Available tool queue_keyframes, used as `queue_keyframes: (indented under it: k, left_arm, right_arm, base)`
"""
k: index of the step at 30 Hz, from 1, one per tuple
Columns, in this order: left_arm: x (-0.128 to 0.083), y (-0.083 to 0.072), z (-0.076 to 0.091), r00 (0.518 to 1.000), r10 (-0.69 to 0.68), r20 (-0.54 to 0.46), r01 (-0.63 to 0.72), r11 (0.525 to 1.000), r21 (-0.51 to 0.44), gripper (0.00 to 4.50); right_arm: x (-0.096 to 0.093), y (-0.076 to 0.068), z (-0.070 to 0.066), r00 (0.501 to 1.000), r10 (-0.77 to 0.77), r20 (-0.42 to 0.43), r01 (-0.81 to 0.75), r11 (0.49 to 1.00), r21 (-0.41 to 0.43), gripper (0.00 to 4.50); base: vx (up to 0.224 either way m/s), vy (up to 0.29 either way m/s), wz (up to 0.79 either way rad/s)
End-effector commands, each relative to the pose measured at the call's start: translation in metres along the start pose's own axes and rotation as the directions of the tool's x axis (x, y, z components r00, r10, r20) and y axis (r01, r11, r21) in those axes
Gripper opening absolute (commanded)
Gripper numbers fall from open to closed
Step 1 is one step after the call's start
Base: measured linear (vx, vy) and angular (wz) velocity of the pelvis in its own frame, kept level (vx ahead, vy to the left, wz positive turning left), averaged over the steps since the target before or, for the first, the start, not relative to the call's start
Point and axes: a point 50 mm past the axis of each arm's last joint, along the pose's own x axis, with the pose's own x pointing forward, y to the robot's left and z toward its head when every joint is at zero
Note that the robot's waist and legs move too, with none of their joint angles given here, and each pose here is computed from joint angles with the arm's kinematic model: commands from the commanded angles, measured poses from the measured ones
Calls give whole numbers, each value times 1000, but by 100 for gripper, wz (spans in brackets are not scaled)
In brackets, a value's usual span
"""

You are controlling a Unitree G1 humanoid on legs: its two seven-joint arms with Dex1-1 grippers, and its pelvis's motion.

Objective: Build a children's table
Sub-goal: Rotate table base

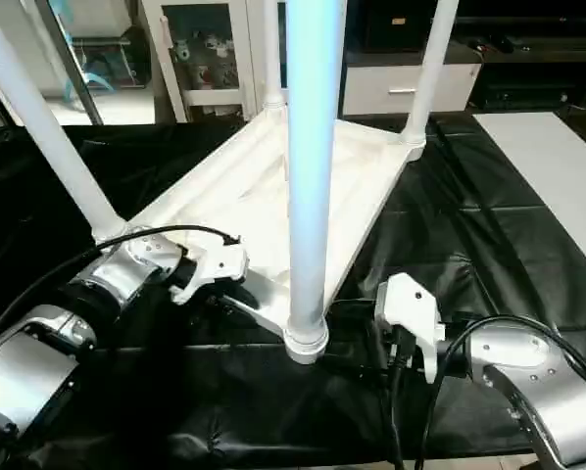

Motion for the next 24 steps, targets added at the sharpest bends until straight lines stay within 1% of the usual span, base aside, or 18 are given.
queue_keyframes:
  k: [1, 2, 3, 4, 6, 8, 9, 11, 12, 13, 14, 16, 19, 20, 21, 22, 24]
  left_arm:
    - [-10, -3, -24, 997, 74, -29, -77, 990, -120, 91]
    - [-10, -3, -24, 997, 74, -29, -77, 990, -120, 84]
    - [-19, -3, -34, 988, 153, -34, -156, 970, -187, 79]
    - [-20, -3, -34, 987, 154, -34, -158, 969, -188, 79]
    - [-28, -4, -43, 975, 217, -44, -221, 946, -235, 72]
    - [-29, -4, -46, 972, 232, -49, -237, 940, -245, 70]
    - [-33, -6, -51, 963, 262, -60, -268, 927, -263, 70]
    - [-44, -17, -68, 920, 374, -119, -392, 859, -328, 64]
    - [-44, -17, -68, 920, 374, -119, -392, 859, -328, 64]
    - [-47, -21, -73, 901, 410, -144, -434, 831, -347, 62]
    - [-47, -24, -74, 893, 425, -150, -450, 819, -355, 61]
    - [-41, -31, -70, 869, 481, -118, -489, 795, -360, 56]
    - [-23, -35, -52, 870, 492, -17, -465, 811, -354, 50]
    - [-23, -35, -52, 870, 492, -17, -465, 811, -354, 47]
    - [-16, -35, -45, 868, 497, 10, -462, 813, -356, 43]
    - [-10, -34, -39, 854, 519, 30, -478, 807, -348, 38]
    - [-2, -33, -32, 852, 520, 68, -468, 812, -349, 31]
  right_arm:
    - [3, 1, 4, 1000, 1, 13, 0, 1000, -27, 348]
    - [3, 1, 4, 1000, 1, 13, 0, 1000, -27, 348]
    - [4, 1, 4, 1000, -4, 20, 4, 1000, -21, 348]
    - [4, 1, 4, 1000, -4, 20, 4, 1000, -21, 348]
    - [6, 2, 3, 1000, -4, 23, 5, 1000, -16, 348]
    - [6, 2, 2, 1000, -4, 24, 4, 1000, -15, 348]
    - [7, 2, 2, 1000, -2, 26, 3, 1000, -13, 348]
    - [12, 1, 1, 999, -1, 35, 1, 1000, -7, 348]
    - [12, 1, 1, 999, -1, 35, 1, 1000, -7, 348]
    - [13, 1, 1, 999, -1, 39, 1, 1000, -6, 348]
    - [14, 0, 1, 999, -1, 40, 1, 1000, -7, 348]
    - [16, -1, 2, 999, -2, 45, 2, 1000, -6, 348]
    - [18, -6, 1, 998, -40, 51, 41, 999, -4, 348]
    - [18, -6, 1, 998, -40, 51, 41, 999, -4, 348]
    - [19, -9, 1, 997, -62, 50, 62, 998, -4, 348]
    - [19, -11, 1, 995, -87, 50, 87, 996, -5, 348]
    - [20, -14, 1, 991, -123, 58, 124, 992, -1, 348]
  base:
    - [0, 0, 0]
    - [0, 0, 0]
    - [0, 0, 0]
    - [0, 0, 0]
    - [0, 0, 0]
    - [-13, 0, -9]
    - [0, 0, 0]
    - [0, 4, -11]
    - [-1, 8, -22]
    - [3, 2, -22]
    - [0, 0, 0]
    - [0, -1, -10]
    - [0, 0, 0]
    - [0, 0, 0]
    - [0, 0, 0]
    - [0, 0, 0]
    - [0, 0, 0]
